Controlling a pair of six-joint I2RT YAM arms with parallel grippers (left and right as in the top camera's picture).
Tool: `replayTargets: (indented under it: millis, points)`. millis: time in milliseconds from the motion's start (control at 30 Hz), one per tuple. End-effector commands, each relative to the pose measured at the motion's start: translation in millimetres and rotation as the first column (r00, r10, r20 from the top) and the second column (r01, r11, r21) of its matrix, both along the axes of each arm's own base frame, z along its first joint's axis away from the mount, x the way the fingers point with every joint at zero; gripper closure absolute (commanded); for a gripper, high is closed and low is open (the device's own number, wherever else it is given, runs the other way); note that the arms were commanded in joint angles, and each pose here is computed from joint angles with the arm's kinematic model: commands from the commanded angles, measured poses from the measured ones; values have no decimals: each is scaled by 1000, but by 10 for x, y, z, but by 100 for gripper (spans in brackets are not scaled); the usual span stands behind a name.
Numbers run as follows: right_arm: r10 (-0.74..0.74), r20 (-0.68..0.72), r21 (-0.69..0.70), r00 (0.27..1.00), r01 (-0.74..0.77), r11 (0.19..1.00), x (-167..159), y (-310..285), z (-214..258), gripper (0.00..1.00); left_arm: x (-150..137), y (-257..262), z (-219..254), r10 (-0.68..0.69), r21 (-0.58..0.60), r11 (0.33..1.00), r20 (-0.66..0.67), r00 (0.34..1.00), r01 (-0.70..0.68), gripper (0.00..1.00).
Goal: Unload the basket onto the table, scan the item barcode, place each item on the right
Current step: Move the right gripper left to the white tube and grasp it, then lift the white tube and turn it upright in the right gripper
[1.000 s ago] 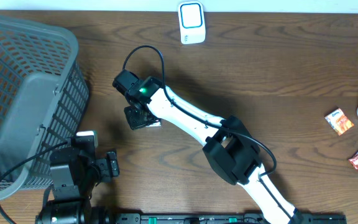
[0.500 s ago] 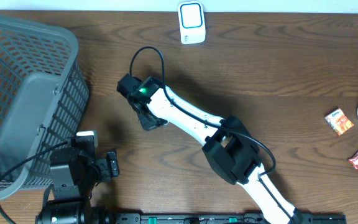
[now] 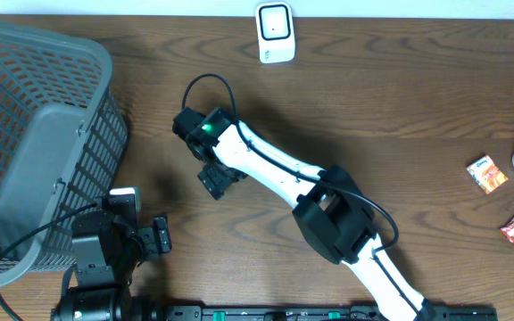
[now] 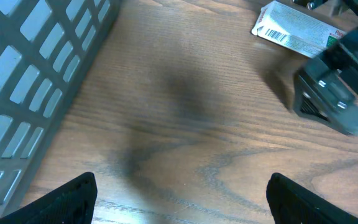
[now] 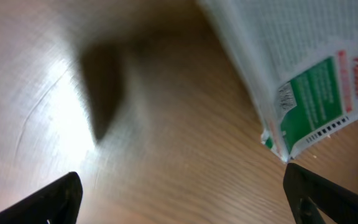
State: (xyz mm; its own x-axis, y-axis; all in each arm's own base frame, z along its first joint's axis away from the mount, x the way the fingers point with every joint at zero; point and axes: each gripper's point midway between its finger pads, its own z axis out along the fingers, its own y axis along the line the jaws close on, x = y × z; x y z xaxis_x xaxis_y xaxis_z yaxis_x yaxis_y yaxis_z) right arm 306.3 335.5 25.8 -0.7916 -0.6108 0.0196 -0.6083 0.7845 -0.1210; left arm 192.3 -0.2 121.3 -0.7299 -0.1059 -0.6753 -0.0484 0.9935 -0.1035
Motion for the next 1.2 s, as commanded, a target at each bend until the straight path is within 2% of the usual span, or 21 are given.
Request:
replayTargets:
  millis: [0, 100, 133, 200, 267, 300, 367, 467, 567, 667, 967, 1167]
  points:
    - [224, 19, 57, 974, -225, 973, 116, -46, 368, 1, 1, -20, 12, -19, 3, 1000, 5, 1000, 19, 12]
    - [263, 80, -55, 962, -259, 964, 328, -251, 393, 1, 1, -20, 12, -19, 3, 1000, 5, 1000, 19, 12]
    - [297, 116, -138, 948, -281, 950, 478, -397, 422, 2, 1, -20, 12, -19, 3, 1000, 5, 1000, 19, 12]
    - [307, 137, -160, 942, -285, 945, 582, -458, 439, 1, 1, -20, 12, -19, 3, 1000, 5, 1000, 19, 12]
    - [363, 102, -97, 926, -354, 930, 589, -396, 384, 1, 1, -20, 12, -19, 3, 1000, 5, 1000, 19, 12]
    - [435, 57, -3, 898, -436, 900, 540, -315, 342, 1, 2, -20, 13, -19, 3, 1000, 5, 1000, 19, 12]
    - [489, 28, 127, 872, -488, 863, 531, -258, 311, 1, 2, -20, 13, -19, 3, 1000, 5, 1000, 19, 12]
    - [458, 29, 217, 888, -453, 865, 611, -275, 316, 1, 2, -20, 13, -19, 3, 1000, 5, 1000, 19, 12]
    - [482, 16, 339, 876, -458, 822, 558, -195, 350, 1, 2, -20, 13, -19, 3, 1000, 5, 1000, 19, 12]
    - [481, 27, 387, 876, -453, 803, 567, -133, 370, 1, 1, -20, 12, -19, 3, 1000, 5, 1000, 19, 12]
    - [493, 4, 346, 870, -464, 816, 528, -55, 113, 5, 2, -20, 13, -19, 3, 1000, 5, 1000, 19, 12]
    - [417, -3, 201, 909, -408, 891, 701, -216, -218, 6, 1, -20, 12, -19, 3, 1000, 5, 1000, 19, 12]
